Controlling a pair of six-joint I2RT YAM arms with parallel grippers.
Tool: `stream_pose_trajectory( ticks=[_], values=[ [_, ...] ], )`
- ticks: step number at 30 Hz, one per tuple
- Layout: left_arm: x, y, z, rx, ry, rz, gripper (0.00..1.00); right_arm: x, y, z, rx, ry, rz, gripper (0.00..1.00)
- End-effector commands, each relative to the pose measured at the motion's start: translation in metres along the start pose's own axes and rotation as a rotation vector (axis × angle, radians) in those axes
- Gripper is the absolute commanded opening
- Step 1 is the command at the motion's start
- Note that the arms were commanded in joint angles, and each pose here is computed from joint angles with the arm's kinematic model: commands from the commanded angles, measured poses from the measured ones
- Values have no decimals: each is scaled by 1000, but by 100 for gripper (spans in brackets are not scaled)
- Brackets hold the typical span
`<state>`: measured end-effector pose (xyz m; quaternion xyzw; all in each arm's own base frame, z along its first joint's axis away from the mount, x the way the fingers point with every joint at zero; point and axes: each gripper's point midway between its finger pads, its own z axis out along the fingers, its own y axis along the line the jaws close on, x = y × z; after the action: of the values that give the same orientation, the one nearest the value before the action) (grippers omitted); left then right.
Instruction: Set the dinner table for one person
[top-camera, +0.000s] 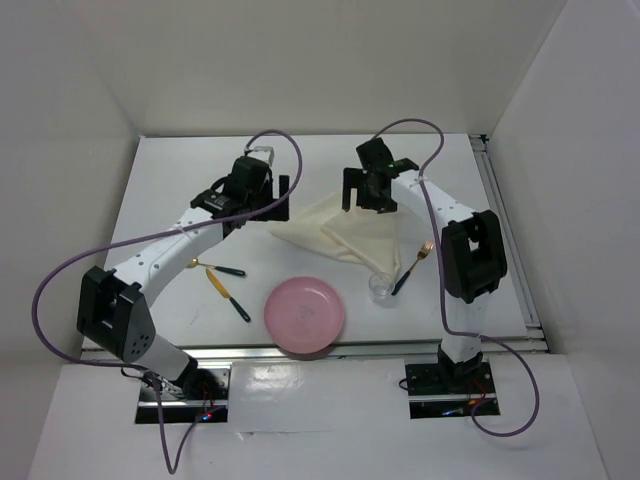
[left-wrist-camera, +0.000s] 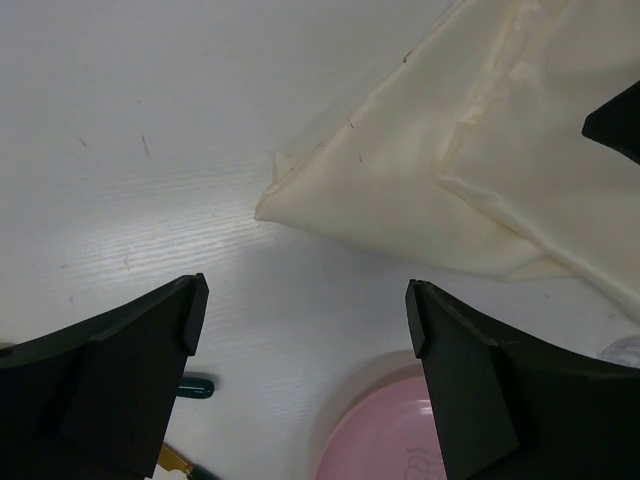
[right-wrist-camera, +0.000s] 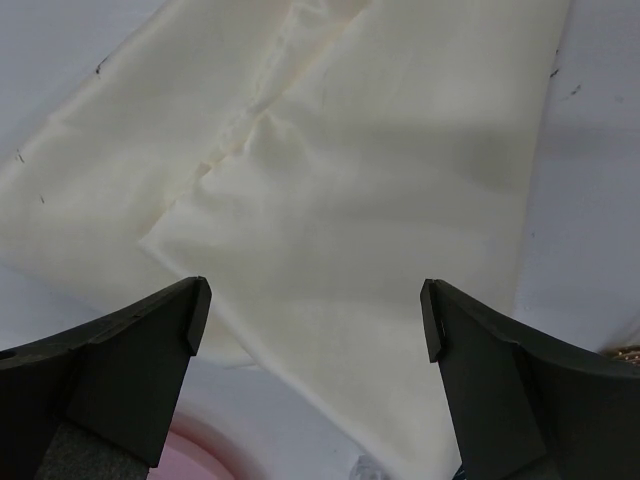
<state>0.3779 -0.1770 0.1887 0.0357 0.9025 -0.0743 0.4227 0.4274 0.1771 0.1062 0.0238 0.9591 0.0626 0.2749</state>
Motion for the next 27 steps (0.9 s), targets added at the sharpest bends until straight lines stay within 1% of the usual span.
stream_pose_trajectory(
  ticks=[1, 2, 4, 5, 6, 7, 8, 10, 11, 12, 13, 14, 15, 18, 19, 21, 22, 26, 27],
  values=[
    [-5, 11, 7, 10, 65, -141, 100, -18, 13, -23, -66, -83, -28, 100],
    [2, 7, 14, 44, 112, -168, 96, -17, 14, -23, -80, -77, -57, 100],
    [9, 12, 21, 57, 155, -213, 95, -21, 20, -27, -127, -114, -97, 100],
    [13, 2, 21, 101, 184, -248, 95, -15, 29, -26, -141, -118, -159, 99],
    [20, 3, 27, 119, 207, -270, 95, -15, 33, -29, -152, -135, -191, 99],
    [27, -4, 27, 158, 232, -285, 94, -9, 46, -27, -174, -144, -242, 97],
    [32, -3, 32, 159, 256, -312, 94, -8, 53, -28, -186, -160, -310, 97],
    [45, -8, 41, 175, 310, -327, 94, -1, 59, -22, -152, -172, -375, 97],
    [45, -10, 44, 180, 318, -345, 94, 3, 60, -17, -101, -187, -404, 97],
    [49, -10, 47, 173, 332, -357, 94, 1, 60, -12, -78, -201, -417, 92],
    [53, -10, 55, 167, 343, -367, 94, 4, 57, -1, -57, -190, -441, 90],
    [57, -10, 59, 164, 349, -367, 94, 6, 66, 1, -55, -200, -486, 89],
    [59, -12, 62, 171, 355, -377, 94, 9, 65, 6, -49, -188, -502, 87],
    [69, -4, 77, 141, 383, -416, 94, 8, 74, 16, -58, -201, -527, 85],
    [70, -4, 81, 141, 383, -416, 94, 9, 76, 19, -68, -195, -529, 82],
    [81, -3, 92, 124, 416, -429, 94, 12, 81, 24, -87, -182, -542, 79],
    [80, -3, 96, 123, 418, -429, 94, 16, 82, 28, -99, -169, -546, 76],
    [95, -1, 113, 92, 450, -460, 94, 30, 85, 46, -126, -129, -555, 71],
    [92, -2, 116, 94, 446, -460, 94, 34, 83, 47, -124, -120, -546, 71]
  ],
)
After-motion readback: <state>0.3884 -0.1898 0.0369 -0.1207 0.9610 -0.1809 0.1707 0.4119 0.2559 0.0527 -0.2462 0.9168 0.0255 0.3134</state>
